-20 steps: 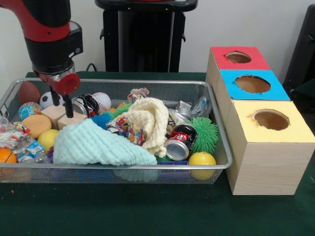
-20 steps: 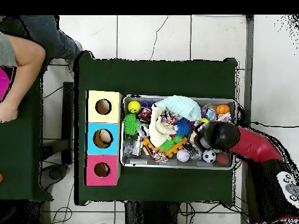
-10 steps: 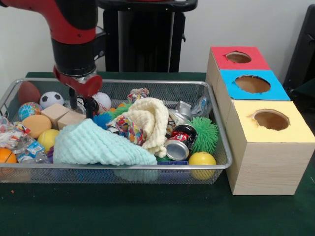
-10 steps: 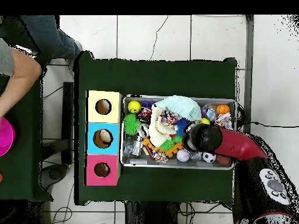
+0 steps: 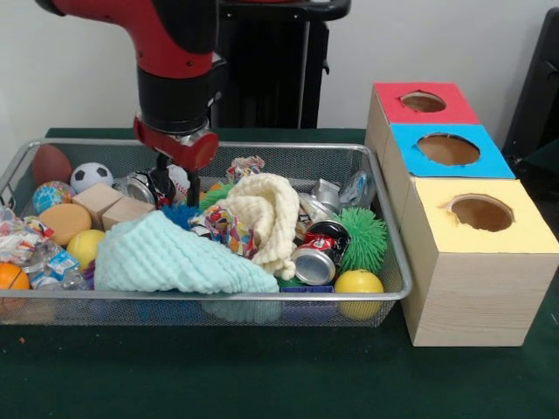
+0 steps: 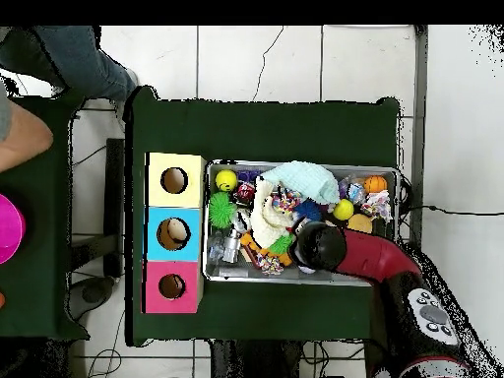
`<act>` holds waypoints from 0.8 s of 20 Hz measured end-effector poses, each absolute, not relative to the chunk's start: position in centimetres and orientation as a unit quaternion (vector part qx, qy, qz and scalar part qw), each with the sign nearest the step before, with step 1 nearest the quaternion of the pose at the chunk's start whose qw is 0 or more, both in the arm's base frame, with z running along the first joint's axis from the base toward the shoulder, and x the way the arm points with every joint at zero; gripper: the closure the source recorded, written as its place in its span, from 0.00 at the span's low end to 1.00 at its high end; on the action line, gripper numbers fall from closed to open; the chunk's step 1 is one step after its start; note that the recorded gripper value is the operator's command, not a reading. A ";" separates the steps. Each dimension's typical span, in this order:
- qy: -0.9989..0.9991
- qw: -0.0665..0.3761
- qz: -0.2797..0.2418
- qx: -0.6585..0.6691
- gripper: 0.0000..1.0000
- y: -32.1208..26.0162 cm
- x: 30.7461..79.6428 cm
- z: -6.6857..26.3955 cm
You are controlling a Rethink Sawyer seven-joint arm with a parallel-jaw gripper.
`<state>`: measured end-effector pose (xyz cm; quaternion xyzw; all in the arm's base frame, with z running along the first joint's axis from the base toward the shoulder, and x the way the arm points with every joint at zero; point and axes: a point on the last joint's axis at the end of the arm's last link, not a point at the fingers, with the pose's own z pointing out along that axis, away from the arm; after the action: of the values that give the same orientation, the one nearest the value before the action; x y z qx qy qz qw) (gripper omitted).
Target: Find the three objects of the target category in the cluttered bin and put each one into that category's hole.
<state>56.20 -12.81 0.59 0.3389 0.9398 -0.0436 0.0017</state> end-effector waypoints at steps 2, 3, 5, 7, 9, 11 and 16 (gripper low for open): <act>0.941 0.002 -0.045 0.337 0.00 -12.0 55.3 0.3; 0.941 0.003 -0.045 0.336 0.00 -11.8 55.1 0.3; 0.941 0.003 -0.047 0.335 0.00 -11.0 54.1 0.1; 0.940 0.000 -0.047 0.337 0.00 -10.5 53.2 -0.1; 0.938 -0.005 -0.044 0.343 0.00 -9.9 52.1 -0.3; 0.937 -0.010 -0.044 0.347 0.00 -9.7 51.5 -0.4; 0.930 -0.034 -0.044 0.365 0.00 -9.3 49.3 -0.5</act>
<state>49.29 -9.26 -0.55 0.3646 0.9295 -0.0436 -0.0338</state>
